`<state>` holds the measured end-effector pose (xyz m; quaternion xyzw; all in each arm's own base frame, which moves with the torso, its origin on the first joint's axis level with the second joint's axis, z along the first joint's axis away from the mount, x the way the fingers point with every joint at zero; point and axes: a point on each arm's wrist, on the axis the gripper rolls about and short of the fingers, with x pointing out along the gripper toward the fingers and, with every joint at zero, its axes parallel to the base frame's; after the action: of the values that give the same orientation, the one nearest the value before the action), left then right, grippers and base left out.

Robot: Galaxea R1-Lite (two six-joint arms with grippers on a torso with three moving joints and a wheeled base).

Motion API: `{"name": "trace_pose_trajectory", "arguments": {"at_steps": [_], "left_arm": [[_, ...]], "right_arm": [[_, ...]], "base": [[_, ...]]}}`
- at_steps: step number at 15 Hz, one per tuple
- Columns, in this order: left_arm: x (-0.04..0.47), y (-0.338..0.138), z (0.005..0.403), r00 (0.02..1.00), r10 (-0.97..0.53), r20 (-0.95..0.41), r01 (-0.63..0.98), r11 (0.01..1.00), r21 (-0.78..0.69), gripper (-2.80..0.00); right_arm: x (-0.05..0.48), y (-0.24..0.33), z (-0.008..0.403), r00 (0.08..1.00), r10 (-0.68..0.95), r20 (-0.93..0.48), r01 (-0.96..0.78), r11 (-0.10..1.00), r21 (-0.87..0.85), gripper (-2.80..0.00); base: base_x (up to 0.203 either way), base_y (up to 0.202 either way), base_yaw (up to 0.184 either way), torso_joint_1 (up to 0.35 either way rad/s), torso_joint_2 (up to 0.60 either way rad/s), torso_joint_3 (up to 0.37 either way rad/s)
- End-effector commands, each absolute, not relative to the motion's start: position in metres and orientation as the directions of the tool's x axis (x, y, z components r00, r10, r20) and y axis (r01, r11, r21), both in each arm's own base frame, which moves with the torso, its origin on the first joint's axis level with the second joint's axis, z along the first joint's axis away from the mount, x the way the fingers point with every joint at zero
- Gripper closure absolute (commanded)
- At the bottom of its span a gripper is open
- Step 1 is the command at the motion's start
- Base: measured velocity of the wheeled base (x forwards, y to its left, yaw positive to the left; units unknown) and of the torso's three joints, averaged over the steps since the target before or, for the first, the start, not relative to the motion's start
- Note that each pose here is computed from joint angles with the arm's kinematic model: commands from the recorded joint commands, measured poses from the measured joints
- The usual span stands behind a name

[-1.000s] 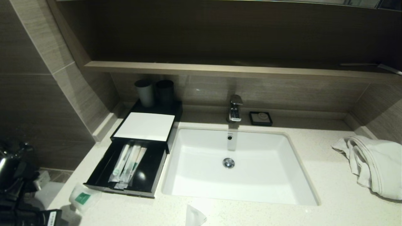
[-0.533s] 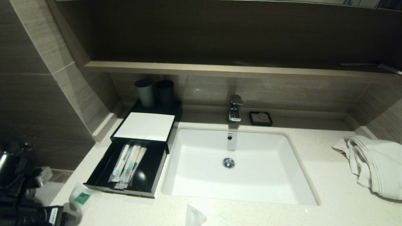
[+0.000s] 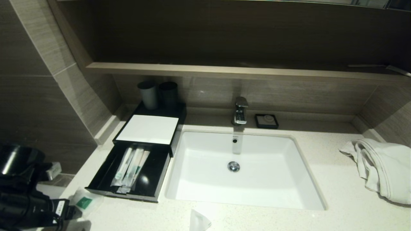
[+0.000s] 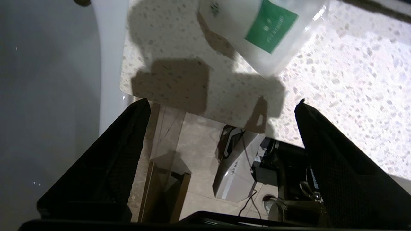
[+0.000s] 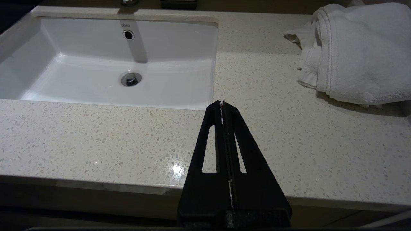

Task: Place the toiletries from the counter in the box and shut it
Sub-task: Pick up the bathroom toiletry

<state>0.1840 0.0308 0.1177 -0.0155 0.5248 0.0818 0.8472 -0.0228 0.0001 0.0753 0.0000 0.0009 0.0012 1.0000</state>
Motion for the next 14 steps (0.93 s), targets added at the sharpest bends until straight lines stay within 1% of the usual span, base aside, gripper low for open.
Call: {"name": "trace_pose_trajectory", "arguments": {"at_steps": [1, 4, 8, 14], "left_arm": [[0.194, 0.039, 0.113, 0.408, 0.124, -0.904, -0.175, 0.983, 0.056, -2.80], [0.197, 0.044, 0.111, 0.420, 0.023, -0.907, -0.143, 0.989, -0.041, -2.80], [0.200, 0.048, 0.108, 0.410, 0.016, -0.912, -0.129, 0.991, -0.040, -2.80], [0.219, 0.054, 0.100, 0.388, -0.007, -0.922, -0.125, 0.990, -0.061, -2.80]], "right_arm": [[-0.023, 0.000, 0.075, 1.000, 0.003, -0.002, -0.003, 1.000, 0.000, 0.00], [-0.023, 0.000, 0.075, 1.000, 0.003, -0.002, -0.003, 1.000, 0.000, 0.00], [-0.023, 0.000, 0.075, 1.000, 0.003, -0.002, -0.003, 1.000, 0.000, 0.00], [-0.023, 0.000, 0.075, 1.000, 0.003, -0.002, -0.003, 1.000, 0.000, 0.00]], "base": [[0.000, 0.000, 0.000, 0.000, 0.00, 0.000], [0.000, 0.000, 0.000, 0.000, 0.00, 0.000], [0.000, 0.000, 0.000, 0.000, 0.00, 0.000], [0.000, 0.000, 0.000, 0.000, 0.00, 0.000]]}}
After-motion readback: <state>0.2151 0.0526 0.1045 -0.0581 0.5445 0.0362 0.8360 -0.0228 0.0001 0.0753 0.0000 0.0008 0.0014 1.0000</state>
